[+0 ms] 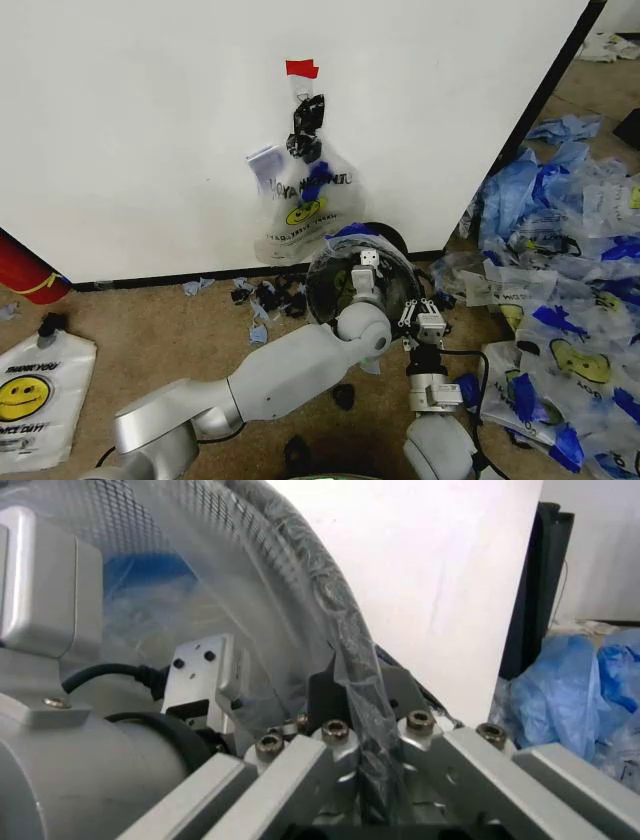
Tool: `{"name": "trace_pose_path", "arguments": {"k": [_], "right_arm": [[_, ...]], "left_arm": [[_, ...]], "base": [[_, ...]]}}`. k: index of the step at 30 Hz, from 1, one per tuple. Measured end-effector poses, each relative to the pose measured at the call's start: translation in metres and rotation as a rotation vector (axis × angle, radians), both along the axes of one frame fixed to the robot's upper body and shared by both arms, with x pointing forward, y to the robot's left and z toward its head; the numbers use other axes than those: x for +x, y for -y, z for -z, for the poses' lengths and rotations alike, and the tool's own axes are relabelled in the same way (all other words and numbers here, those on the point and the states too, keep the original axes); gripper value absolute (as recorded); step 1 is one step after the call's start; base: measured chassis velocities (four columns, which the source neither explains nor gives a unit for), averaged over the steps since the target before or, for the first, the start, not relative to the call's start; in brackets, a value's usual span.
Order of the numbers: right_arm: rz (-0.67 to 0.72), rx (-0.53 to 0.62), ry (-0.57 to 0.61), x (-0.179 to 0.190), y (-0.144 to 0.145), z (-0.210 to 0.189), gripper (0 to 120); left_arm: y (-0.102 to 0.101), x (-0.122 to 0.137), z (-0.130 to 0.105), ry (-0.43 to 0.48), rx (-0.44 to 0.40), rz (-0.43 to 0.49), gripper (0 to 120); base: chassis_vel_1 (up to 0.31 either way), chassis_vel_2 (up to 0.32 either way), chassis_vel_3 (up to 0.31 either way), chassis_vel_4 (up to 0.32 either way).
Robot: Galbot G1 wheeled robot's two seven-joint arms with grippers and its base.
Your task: Pick up the garbage bag from the wall and place it over the trash bin.
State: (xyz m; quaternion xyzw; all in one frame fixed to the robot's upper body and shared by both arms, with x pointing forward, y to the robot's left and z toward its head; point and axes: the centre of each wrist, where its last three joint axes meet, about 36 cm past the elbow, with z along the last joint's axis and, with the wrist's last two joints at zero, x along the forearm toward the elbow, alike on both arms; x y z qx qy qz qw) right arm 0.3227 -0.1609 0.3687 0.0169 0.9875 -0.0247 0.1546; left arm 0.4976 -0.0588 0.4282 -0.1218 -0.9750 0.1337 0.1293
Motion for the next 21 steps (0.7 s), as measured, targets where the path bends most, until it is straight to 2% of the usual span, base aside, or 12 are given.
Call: {"name": "trace_pose_path", "arguments": {"k": [12,16,21], "right_arm": [[0.026,0.02,-0.015,0.006,0.006,0.0,0],[0.021,0.017,-0.022,0.004,0.005,0.003,0],[0.007,0.014,-0.029,-0.003,0.0,0.008,0]], "left_arm": [[0.003,-0.024,-0.009,-0.035,-0.004,0.028,0],[0.003,-0.023,-0.013,-0.044,-0.014,0.011,0],[0.004,-0.007,-0.025,-0.027,-0.033,-0.027,0]], "base": [[0.0,0.0,0.0,0.0],[0.0,0.0,0.0,0.0],[0.0,0.0,0.0,0.0]]}}
